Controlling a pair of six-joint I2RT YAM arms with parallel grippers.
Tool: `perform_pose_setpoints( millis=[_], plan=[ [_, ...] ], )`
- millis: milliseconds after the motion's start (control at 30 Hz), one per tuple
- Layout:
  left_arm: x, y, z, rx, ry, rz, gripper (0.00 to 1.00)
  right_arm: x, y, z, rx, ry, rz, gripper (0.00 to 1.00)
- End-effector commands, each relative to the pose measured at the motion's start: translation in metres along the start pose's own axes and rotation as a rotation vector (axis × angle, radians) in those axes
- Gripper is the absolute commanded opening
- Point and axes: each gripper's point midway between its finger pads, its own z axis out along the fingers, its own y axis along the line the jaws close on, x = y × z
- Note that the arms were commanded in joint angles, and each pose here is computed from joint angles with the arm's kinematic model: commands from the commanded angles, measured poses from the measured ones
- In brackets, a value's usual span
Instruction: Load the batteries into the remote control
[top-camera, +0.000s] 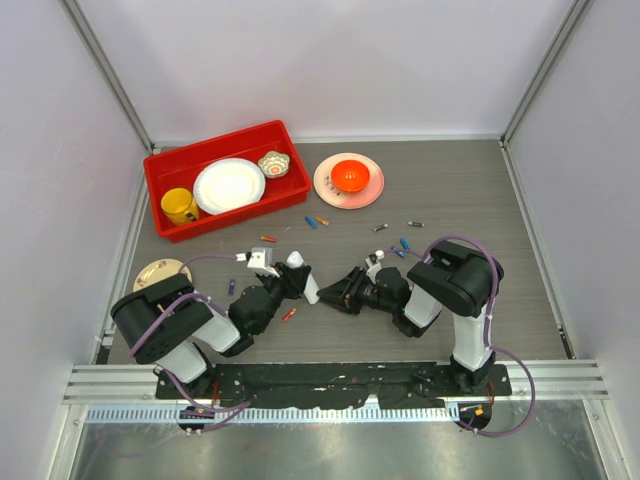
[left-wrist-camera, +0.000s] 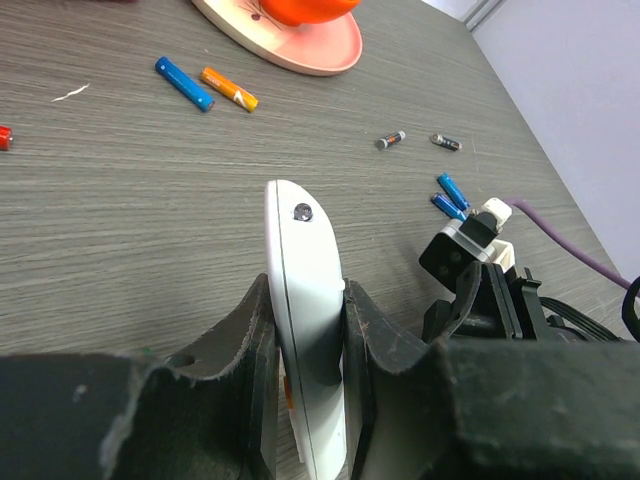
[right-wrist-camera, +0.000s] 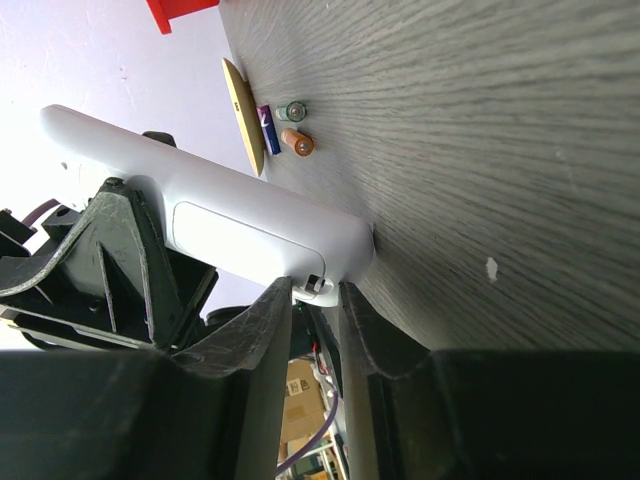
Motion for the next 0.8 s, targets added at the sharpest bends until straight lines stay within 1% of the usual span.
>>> perform_pose_setpoints(
  millis=[0, 67, 200, 600, 767],
  plan=[
    [-0.036, -0.024, -0.002, 0.091, -0.143, -0.066, 0.00, -0.005, 0.084, -0.006, -0.342, -0.043, -0.103, 0.27],
    [-0.036, -0.024, -0.002, 0.091, -0.141, -0.065, 0.00, -0.006, 0.085, -0.006, -0.346, -0.046, -0.105, 0.26],
    [-0.035, -0.024, -0.002, 0.090, -0.140, -0.064, 0.00, -0.005, 0.088, -0.005, -0.355, -0.042, -0.102, 0.29],
    [-0.035, -0.024, -0.002, 0.093, -0.137, -0.060, 0.00, -0.007, 0.094, -0.005, -0.373, -0.052, -0.104, 0.31],
    [-0.032, -0.022, -0.002, 0.088, -0.132, -0.042, 0.00, -0.006, 0.097, -0.005, -0.381, -0.046, -0.108, 0.26]
  ],
)
